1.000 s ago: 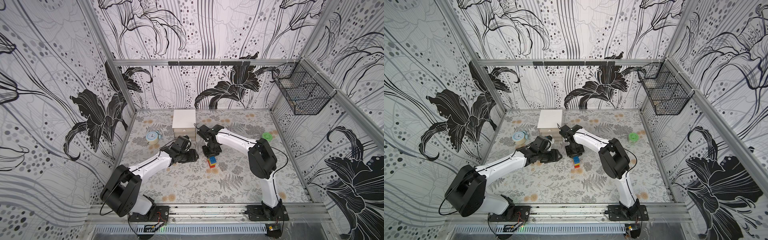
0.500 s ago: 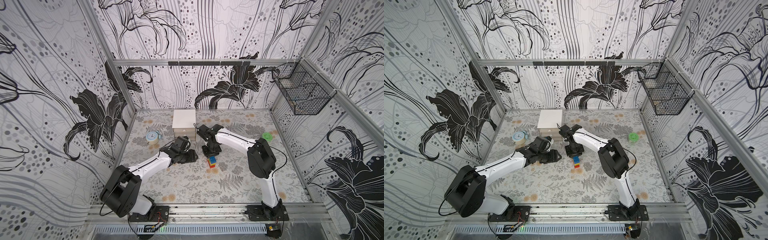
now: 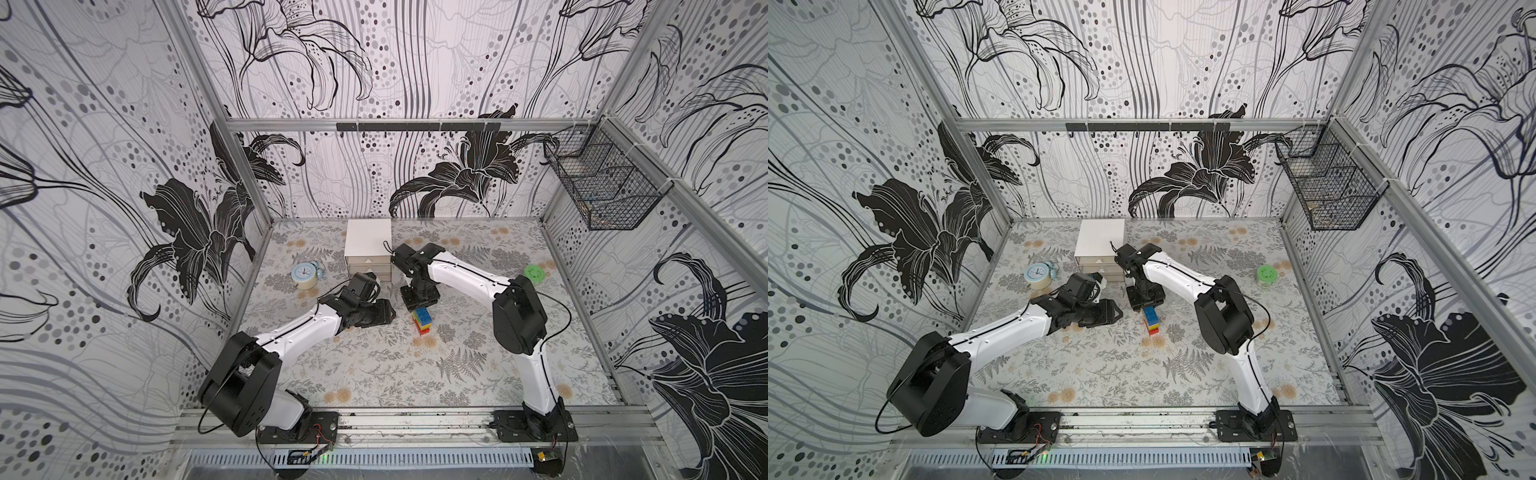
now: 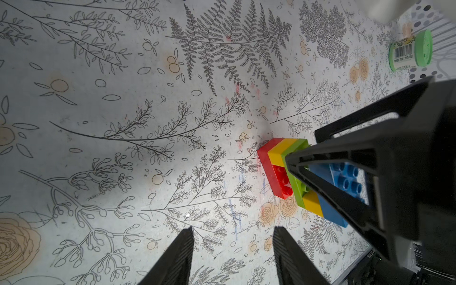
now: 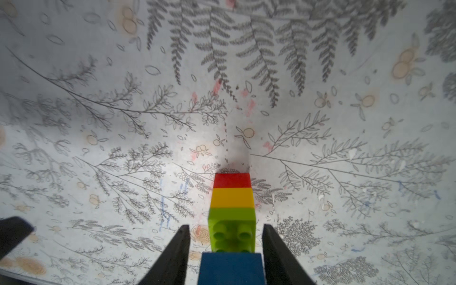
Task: Assemble the number 5 with lego
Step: Adjust the lego brick at the center of the board.
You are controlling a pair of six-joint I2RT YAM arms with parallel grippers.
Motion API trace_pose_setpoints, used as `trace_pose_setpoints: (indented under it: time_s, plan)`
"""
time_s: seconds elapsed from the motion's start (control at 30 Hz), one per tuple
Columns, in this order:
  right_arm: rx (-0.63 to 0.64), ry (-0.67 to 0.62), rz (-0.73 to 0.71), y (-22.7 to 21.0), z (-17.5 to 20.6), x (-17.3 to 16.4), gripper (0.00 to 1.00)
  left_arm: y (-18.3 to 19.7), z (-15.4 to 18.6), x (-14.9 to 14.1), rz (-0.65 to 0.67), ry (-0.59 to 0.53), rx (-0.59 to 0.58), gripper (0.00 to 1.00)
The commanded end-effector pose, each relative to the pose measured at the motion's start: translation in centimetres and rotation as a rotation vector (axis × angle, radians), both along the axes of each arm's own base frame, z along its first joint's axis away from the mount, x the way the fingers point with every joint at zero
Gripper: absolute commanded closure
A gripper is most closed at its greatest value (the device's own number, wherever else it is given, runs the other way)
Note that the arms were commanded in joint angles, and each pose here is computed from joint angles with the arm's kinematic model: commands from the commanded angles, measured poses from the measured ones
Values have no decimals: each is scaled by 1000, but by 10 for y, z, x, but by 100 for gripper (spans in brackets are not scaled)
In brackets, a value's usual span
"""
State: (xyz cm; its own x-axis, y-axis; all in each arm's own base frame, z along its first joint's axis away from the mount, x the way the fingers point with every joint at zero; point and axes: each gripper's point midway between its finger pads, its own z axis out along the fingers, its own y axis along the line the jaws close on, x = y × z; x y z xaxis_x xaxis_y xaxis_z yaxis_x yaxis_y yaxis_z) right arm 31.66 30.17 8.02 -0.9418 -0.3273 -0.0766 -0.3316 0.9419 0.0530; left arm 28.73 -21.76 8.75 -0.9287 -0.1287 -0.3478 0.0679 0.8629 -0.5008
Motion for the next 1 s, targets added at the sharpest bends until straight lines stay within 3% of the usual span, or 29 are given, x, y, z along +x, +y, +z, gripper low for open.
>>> trace_pose_setpoints:
  time_s: [0.0, 0.23, 0.5, 0.73, 0.97]
  plan:
    - [10, -38, 14, -2, 27, 0, 43, -4, 18, 8, -6, -53, -24, 42]
    - [92, -121, -55, -17, 57, 9, 39, -9, 35, 11, -3, -62, -19, 33]
    - [147, -220, -250, -89, 71, 13, 38, -52, 52, 7, -41, -23, 10, 25]
    - [161, -267, -422, -152, 61, 2, 38, -77, 46, 5, -2, 45, 103, 24]
    - [196, -270, -434, -164, 60, -15, 38, -94, 24, -1, 79, 123, 217, 22]
